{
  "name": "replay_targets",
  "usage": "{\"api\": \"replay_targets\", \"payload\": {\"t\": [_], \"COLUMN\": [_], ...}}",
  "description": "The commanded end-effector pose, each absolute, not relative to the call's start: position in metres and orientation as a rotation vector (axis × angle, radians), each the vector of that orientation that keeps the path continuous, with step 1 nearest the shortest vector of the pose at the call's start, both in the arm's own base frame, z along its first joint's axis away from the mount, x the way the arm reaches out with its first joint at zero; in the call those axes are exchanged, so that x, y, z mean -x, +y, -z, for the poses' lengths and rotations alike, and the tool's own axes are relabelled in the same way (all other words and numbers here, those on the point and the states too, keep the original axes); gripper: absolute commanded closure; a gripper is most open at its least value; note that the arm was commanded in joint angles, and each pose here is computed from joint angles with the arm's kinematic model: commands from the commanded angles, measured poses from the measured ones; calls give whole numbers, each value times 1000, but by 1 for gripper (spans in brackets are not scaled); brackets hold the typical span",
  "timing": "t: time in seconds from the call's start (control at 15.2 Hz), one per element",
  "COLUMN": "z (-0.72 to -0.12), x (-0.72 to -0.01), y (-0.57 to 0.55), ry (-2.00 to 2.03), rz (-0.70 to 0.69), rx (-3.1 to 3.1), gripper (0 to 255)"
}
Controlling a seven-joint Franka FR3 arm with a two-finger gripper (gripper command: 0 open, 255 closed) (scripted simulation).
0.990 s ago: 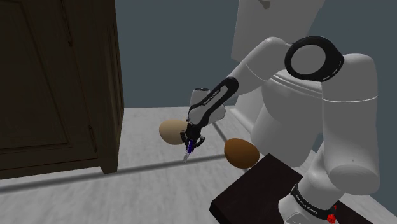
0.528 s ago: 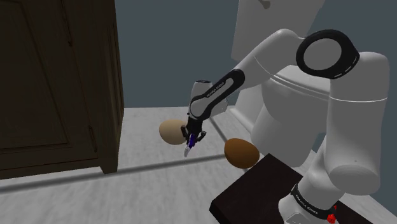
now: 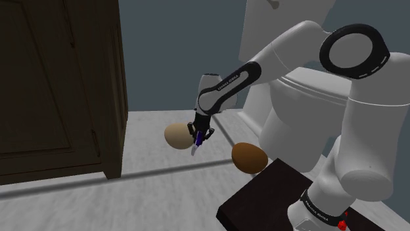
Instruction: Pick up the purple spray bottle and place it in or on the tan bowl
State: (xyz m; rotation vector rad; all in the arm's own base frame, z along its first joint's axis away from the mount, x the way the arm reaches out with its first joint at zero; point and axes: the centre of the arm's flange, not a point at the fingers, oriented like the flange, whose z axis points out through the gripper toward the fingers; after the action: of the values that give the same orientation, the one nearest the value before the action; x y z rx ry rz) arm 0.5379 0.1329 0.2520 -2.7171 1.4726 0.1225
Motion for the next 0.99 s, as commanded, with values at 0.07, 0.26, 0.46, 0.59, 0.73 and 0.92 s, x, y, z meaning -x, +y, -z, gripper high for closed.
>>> {"api": "replay_targets", "payload": {"t": [0.07,0.26,0.46,0.59,0.73,0.92], "z": [-268,-283,-299,-303,-304,-305], "x": [-537,-537,-537,-551,-577,-617], "y": [133,133,133,133,134,136], "ry": [1473,1473,1473,1473,1473,1473], "rz": [-123,-123,-123,-123,-123,-123], "rx": [2717,2717,2717,2717,2717,2717], "gripper": [255,255,255,255,255,255]}}
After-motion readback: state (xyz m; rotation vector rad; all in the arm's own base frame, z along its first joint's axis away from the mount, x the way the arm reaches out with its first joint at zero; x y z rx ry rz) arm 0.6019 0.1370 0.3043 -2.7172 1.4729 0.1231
